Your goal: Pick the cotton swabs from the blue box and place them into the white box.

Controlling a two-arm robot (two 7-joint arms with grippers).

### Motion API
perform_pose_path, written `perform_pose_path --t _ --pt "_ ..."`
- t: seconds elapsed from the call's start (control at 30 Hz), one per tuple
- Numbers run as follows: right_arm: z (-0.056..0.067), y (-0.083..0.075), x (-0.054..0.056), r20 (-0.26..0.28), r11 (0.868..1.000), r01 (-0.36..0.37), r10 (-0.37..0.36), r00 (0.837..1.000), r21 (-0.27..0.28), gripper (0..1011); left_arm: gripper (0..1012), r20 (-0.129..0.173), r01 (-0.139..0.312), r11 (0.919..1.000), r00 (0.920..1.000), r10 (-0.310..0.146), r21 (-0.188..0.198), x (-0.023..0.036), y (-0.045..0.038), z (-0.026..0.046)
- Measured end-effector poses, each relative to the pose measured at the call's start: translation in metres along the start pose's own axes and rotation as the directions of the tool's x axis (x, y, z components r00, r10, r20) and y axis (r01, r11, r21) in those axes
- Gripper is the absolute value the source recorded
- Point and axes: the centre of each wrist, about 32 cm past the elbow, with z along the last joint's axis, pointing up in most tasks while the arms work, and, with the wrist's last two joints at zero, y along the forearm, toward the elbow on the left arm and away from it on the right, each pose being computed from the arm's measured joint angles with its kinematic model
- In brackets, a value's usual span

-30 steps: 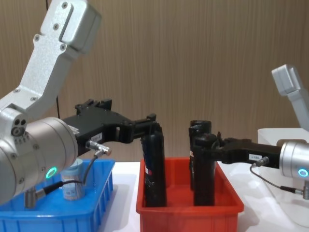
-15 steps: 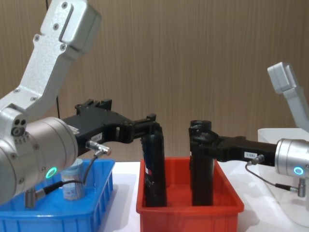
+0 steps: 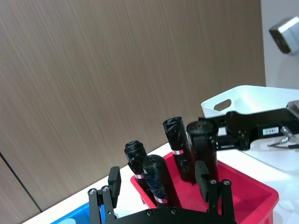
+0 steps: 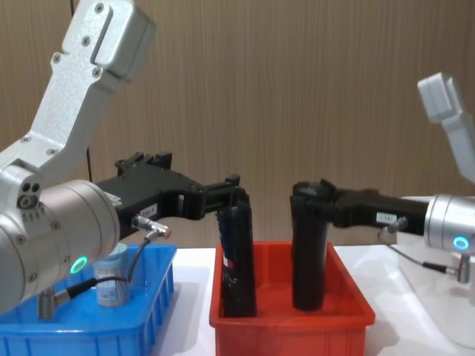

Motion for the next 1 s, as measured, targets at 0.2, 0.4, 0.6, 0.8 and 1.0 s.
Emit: perform_pose_path --t 0.2,0.4,0.6,0.8,1.0 --pt "0.019 -0.004 0.000 0.024 0.999 0.013 -0.014 1.000 0.048 544 1004 0.000 0.000 1.0000 1.0000 0.000 0.000 0.0000 0.0000 0.0000" --pt "0.041 -0.009 0.000 0.052 0.995 0.030 -0.035 0.998 0.098 545 1004 0.000 0.000 1.0000 1.0000 0.000 0.000 0.0000 0.0000 0.0000" --pt "0.074 -0.021 0.002 0.088 0.984 0.069 -0.084 0.993 0.166 545 1004 0.000 0.000 1.0000 1.0000 0.000 0.000 0.0000 0.0000 0.0000" --pt "0.095 -0.033 0.003 0.116 0.972 0.107 -0.133 0.984 0.208 545 1004 0.000 0.000 1.0000 1.0000 0.000 0.000 0.0000 0.0000 0.0000" --pt "0.114 -0.045 0.005 0.149 0.959 0.163 -0.201 0.968 0.231 545 1004 0.000 0.000 1.0000 1.0000 0.000 0.000 0.0000 0.0000 0.0000"
